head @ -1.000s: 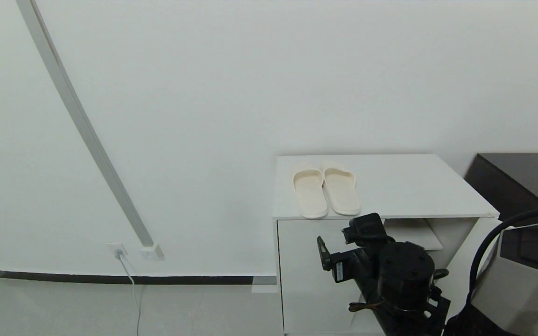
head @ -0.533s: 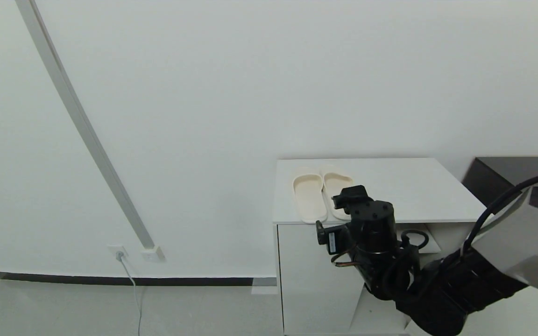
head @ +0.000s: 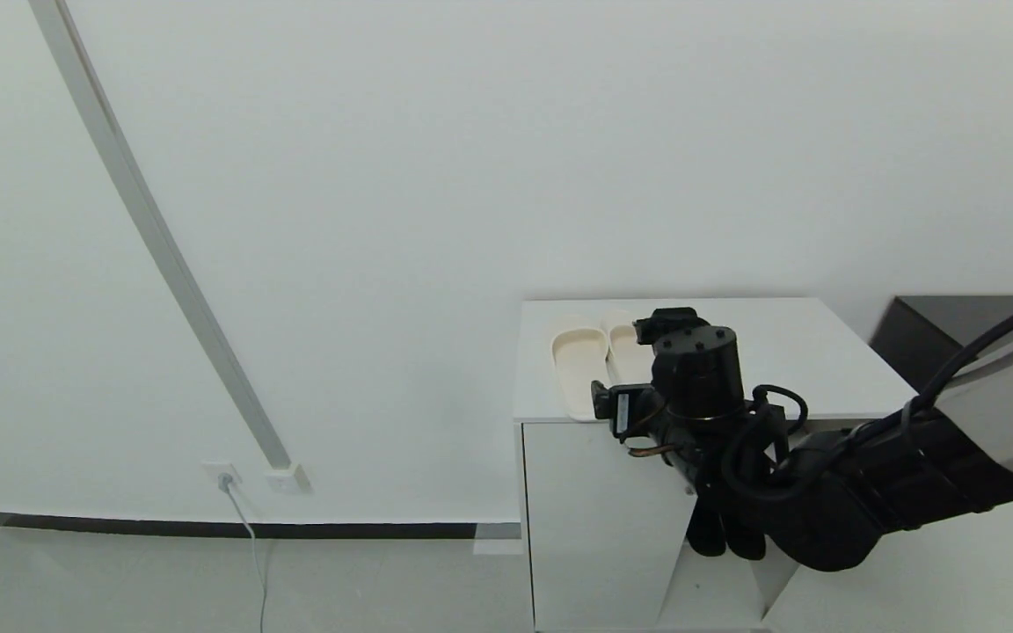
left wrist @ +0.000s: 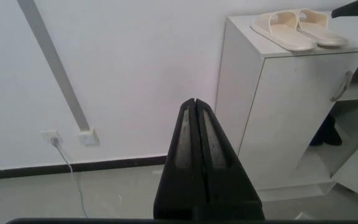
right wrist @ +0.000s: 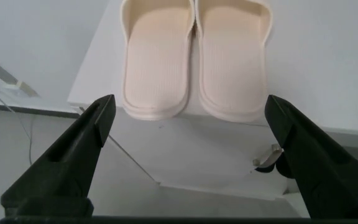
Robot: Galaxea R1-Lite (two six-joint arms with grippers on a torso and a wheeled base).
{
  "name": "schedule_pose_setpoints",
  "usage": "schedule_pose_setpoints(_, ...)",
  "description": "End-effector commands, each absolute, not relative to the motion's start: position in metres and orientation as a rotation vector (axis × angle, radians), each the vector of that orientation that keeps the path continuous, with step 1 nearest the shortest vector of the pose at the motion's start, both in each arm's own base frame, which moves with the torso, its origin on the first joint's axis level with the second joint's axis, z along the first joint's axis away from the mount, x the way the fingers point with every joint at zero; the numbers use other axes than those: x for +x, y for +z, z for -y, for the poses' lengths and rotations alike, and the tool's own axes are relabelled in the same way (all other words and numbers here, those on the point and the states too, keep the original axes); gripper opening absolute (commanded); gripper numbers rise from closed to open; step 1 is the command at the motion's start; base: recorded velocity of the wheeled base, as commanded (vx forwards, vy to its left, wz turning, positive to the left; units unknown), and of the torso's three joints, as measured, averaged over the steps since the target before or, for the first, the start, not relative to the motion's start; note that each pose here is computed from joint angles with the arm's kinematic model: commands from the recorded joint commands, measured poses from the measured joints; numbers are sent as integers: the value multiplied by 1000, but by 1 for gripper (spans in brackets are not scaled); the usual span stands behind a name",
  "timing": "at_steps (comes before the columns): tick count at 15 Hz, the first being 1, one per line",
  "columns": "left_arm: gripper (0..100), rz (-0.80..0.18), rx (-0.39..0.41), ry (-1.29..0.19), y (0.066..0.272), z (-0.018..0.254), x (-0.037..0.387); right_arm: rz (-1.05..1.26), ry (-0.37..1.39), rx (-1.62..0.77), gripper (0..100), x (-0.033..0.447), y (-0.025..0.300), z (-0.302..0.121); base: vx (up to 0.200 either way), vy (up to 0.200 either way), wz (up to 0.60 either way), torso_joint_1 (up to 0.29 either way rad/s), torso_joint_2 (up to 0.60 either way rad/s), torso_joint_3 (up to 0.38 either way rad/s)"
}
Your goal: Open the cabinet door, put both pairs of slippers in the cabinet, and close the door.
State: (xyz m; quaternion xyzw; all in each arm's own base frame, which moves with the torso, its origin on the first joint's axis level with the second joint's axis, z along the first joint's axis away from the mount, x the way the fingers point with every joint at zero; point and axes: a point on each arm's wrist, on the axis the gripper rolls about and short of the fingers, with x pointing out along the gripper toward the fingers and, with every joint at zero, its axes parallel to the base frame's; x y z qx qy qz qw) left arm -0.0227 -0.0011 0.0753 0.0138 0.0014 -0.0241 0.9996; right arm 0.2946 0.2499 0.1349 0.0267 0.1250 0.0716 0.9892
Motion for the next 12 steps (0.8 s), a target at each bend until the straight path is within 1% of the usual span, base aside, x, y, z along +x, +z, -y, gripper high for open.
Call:
schedule_pose_setpoints(1, 0, -2, 28, -48, 75, 1, -23, -257, 143, 52, 100, 293, 133, -249, 200, 0, 0, -2, -2, 2)
schedule_pose_setpoints(2, 0, -2, 28, -48, 75, 1, -23, -275, 140, 41, 100, 293, 125, -249, 200, 0, 0, -2, 7, -2)
schedule_pose_setpoints(7, 0, -2, 26, -48, 75, 1, -23, -296, 164, 39, 100, 296, 111, -252, 200, 0, 0, 5, -1, -3)
schedule_pose_setpoints(8, 0, -3, 20, -48, 75, 1, -23, -319, 168, 25, 100, 298, 98, -254, 200, 0, 0, 2, 2, 7)
schedule_pose_setpoints(11, 0, -3, 12, -32, 75, 1, -23, -322, 168, 24, 100, 307, 77, -257, 0, 0, 0, 0, 0, 0)
schedule_pose_setpoints(12, 0, -3, 11, -31, 75, 1, -23, -318, 173, 32, 100, 319, 67, -256, 0, 0, 0, 0, 0, 0)
